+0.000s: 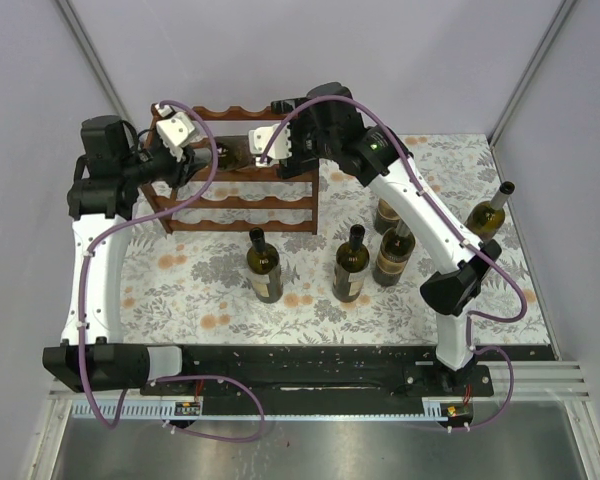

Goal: Put the wine bottle on the wine rack
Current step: Place the wine bottle in the wine rack.

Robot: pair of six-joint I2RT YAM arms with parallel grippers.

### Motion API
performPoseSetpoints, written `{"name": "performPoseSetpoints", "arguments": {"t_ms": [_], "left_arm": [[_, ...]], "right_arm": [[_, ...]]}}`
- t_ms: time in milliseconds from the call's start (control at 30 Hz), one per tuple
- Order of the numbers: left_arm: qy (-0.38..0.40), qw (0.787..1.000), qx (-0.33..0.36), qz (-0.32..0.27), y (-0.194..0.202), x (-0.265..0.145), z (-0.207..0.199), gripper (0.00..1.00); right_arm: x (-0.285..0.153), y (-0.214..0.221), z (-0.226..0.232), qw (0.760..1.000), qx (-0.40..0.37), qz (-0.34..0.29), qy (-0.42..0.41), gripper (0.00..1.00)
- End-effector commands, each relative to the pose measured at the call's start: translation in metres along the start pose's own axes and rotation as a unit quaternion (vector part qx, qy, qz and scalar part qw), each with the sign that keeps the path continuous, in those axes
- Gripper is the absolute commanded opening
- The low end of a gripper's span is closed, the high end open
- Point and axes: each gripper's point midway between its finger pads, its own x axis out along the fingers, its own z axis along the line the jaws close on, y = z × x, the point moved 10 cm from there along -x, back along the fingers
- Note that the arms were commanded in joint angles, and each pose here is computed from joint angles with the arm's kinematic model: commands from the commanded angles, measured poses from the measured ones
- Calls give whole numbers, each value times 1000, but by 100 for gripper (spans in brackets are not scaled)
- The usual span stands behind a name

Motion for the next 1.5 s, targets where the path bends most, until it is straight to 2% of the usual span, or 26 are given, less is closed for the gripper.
{"name": "performPoseSetpoints", "arguments": {"t_ms": [0, 500, 767, 1167, 1467], "left_arm": [[-50, 990, 78, -104, -57, -24, 11, 0], [-96, 982, 60, -151, -83, -39, 13, 0], [-139, 977, 47, -157, -84, -44, 17, 0], [-214, 960, 18, -181, -84, -56, 23, 0], [-282, 938, 8, -199, -78, -60, 35, 0]], "right_arm": [[-33, -5, -23, 998, 3, -2, 60, 99], [-28, 4, -18, 997, 8, 24, 71, 99], [-34, 2, -25, 991, 66, 24, 115, 99], [-39, 7, -20, 978, 121, 32, 170, 99], [-34, 11, -14, 975, 136, 41, 172, 100]]}}
